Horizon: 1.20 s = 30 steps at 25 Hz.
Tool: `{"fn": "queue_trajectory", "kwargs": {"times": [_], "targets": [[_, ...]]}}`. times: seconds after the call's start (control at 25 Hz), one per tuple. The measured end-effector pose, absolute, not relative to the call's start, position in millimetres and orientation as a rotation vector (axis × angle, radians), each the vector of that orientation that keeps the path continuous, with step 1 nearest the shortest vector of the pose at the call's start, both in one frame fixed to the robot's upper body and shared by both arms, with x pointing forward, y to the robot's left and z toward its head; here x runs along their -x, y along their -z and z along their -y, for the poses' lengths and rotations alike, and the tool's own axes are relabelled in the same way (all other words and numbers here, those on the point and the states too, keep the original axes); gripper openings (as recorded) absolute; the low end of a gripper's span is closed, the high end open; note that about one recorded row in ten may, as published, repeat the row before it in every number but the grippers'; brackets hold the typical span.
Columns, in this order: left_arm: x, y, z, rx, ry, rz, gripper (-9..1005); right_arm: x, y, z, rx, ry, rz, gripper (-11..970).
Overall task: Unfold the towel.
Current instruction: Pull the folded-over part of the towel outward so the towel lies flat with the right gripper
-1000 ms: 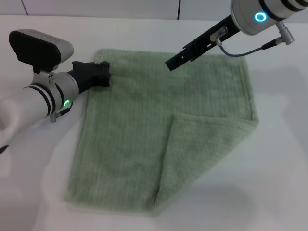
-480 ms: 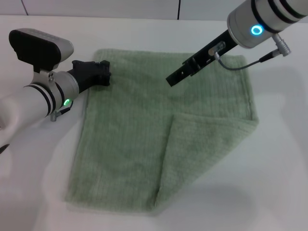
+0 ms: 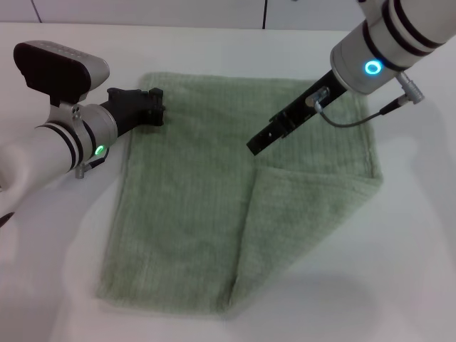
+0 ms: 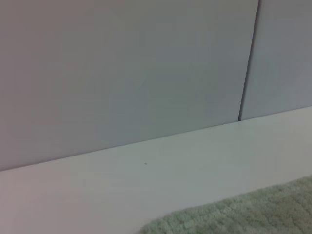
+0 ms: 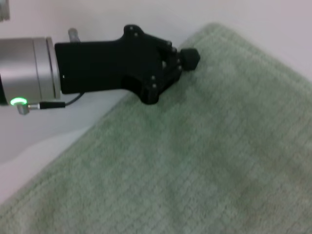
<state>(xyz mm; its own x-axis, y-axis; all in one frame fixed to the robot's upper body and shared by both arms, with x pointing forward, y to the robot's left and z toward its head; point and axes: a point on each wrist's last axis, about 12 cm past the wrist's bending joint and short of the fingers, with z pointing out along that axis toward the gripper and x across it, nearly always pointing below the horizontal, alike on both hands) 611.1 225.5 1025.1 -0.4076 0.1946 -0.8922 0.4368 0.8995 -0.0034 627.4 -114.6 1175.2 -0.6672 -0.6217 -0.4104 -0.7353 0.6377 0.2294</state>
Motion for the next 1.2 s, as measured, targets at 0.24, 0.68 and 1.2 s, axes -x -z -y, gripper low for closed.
{"fn": "queue_trajectory", "kwargs": {"times": [0.24, 0.68, 1.2], "targets": [[-611, -1025, -226, -0.456, 0.287, -1.999, -2, -626, -1167, 114, 1.107, -0.555, -2.608, 813], [-611, -1026, -225, -0.456, 0.292, -1.994, -2, -627, -1147, 115, 1.123, -0.537, -2.656, 813], [-612, -1026, -225, -0.457, 0.29, -1.993, -2, -627, -1136, 114, 1.146, -0.534, -2.668, 812]]}}
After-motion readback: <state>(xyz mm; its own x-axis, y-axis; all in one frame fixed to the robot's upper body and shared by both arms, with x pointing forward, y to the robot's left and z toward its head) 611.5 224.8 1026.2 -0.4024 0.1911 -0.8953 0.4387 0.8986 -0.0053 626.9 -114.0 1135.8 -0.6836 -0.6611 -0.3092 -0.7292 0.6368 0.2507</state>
